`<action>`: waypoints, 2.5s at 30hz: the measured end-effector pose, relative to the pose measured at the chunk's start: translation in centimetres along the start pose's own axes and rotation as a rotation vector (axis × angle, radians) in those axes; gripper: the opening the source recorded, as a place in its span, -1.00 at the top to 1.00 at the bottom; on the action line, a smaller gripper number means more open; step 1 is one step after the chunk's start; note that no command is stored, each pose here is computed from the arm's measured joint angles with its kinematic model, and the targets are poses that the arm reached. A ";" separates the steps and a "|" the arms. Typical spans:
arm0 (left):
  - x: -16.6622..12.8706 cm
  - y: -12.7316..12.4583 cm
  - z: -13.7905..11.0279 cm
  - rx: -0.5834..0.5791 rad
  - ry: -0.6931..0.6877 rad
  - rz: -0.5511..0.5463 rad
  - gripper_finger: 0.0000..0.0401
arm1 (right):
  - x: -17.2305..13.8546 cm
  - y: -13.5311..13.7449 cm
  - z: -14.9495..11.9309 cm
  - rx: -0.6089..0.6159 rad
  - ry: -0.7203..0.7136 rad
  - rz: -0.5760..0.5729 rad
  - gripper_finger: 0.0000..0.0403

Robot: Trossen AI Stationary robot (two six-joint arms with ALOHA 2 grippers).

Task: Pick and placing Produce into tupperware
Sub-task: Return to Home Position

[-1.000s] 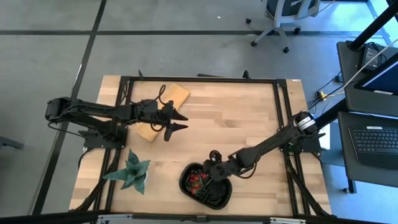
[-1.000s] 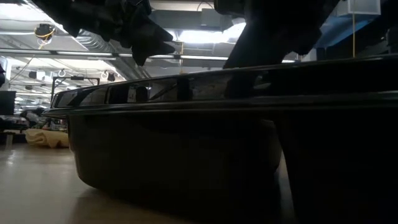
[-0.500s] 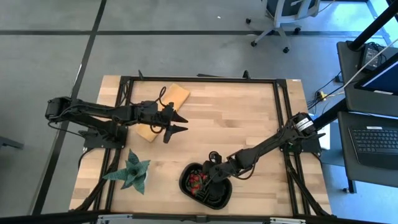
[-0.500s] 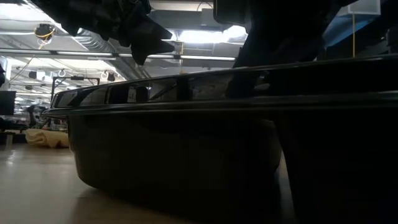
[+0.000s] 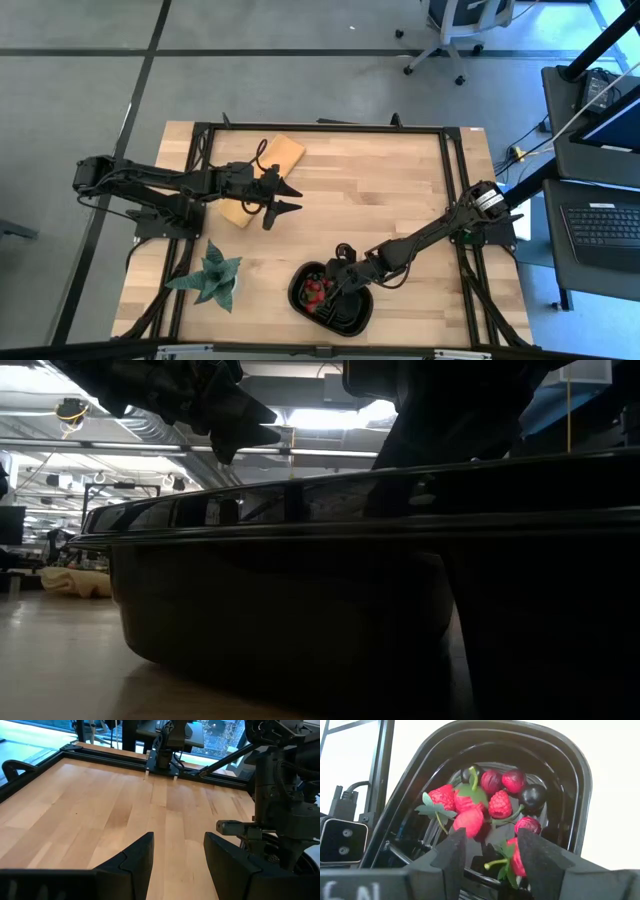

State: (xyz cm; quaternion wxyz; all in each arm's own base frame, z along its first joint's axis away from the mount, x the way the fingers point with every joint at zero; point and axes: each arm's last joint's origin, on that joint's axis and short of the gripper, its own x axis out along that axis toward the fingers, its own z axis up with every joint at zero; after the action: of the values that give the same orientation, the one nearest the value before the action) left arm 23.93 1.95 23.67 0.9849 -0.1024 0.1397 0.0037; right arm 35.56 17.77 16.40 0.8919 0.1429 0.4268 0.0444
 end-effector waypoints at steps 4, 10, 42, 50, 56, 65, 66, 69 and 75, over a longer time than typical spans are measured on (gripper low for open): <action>0.0 0.0 0.0 0.000 0.000 0.000 0.17 | -0.3 -0.1 0.2 0.001 -0.001 0.001 0.05; 0.0 0.0 0.2 -0.029 -0.017 -0.004 0.17 | -4.7 -1.0 3.0 0.030 -0.066 0.043 0.04; -12.5 2.7 4.2 0.118 -0.315 0.412 0.17 | -29.3 -16.5 3.0 -0.140 -0.631 -0.348 0.07; -12.3 3.4 3.2 0.097 -0.299 0.438 0.17 | -28.3 -18.6 -2.4 -0.078 -0.785 -0.356 0.07; -11.9 3.8 0.2 0.069 -0.385 0.426 0.17 | -28.1 -18.9 -5.6 -0.056 -0.872 -0.300 0.07; -12.9 3.6 -3.0 0.006 -0.453 0.412 0.17 | -28.3 -18.5 -9.4 -0.013 -0.980 -0.264 0.07; -13.0 3.6 -3.2 0.004 -0.460 0.411 0.17 | -28.5 -18.5 -9.7 -0.012 -0.990 -0.261 0.07; -13.3 3.6 -4.1 -0.022 -0.480 0.435 0.17 | -28.7 -18.2 -10.6 0.005 -1.015 -0.246 0.07; -13.6 3.8 -5.9 -0.060 -0.492 0.503 0.17 | -29.4 -17.8 -11.9 0.029 -1.041 -0.226 0.07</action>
State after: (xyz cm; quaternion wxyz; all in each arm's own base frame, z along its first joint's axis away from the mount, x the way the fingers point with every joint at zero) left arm 9.11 4.77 21.13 0.9538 -0.0897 -0.0813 0.2750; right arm 6.97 -2.53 26.12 0.9829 0.1114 -0.0588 -0.1345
